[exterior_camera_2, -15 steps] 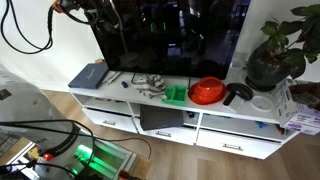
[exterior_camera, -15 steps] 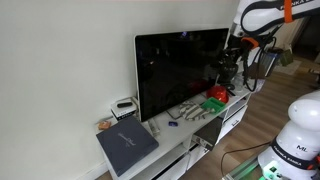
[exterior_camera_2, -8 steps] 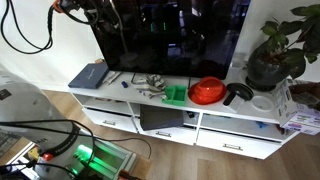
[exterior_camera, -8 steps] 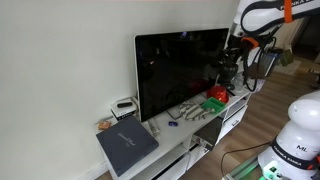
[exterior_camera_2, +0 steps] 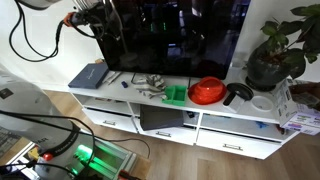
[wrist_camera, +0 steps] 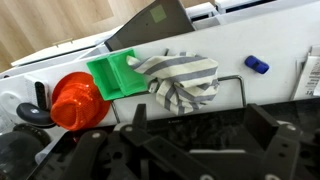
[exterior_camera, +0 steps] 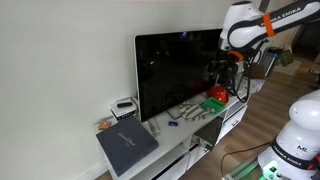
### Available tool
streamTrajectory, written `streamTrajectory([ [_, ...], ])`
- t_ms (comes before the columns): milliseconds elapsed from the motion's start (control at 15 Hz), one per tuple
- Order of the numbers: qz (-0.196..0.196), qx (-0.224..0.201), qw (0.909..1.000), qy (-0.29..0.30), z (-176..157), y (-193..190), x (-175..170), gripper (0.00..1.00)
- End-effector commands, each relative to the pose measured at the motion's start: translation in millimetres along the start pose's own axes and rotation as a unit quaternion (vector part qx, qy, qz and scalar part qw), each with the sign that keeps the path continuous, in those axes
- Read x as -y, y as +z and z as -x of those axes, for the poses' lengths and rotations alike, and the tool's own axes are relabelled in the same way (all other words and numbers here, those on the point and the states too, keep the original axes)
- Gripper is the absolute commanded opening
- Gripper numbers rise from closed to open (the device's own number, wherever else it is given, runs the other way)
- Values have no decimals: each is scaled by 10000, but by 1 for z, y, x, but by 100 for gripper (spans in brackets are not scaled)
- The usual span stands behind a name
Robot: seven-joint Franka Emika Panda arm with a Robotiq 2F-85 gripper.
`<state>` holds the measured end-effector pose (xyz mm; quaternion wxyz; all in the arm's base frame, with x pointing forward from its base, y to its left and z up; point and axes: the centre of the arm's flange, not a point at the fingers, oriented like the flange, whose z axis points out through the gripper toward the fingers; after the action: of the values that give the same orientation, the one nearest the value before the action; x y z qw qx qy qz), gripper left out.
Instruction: Put the towel into the case
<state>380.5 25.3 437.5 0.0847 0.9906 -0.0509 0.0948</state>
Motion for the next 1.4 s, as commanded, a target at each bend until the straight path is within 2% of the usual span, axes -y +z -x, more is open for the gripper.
streamTrajectory([
  [0,160,60,9998,137,12,64,30,100],
  [267,5,-247,9994,241,30,117,33,100],
  [600,-647,-248,9970,353,9,186,20,100],
  [800,-734,-185,9959,493,4,235,10,100],
  [1000,-629,-236,9963,533,1,276,0,100],
  [1067,-655,-147,9964,514,-2,284,-4,100],
  [1133,-701,-124,9962,498,9,248,-12,100],
  [1333,-669,-38,9964,515,2,268,-20,100],
])
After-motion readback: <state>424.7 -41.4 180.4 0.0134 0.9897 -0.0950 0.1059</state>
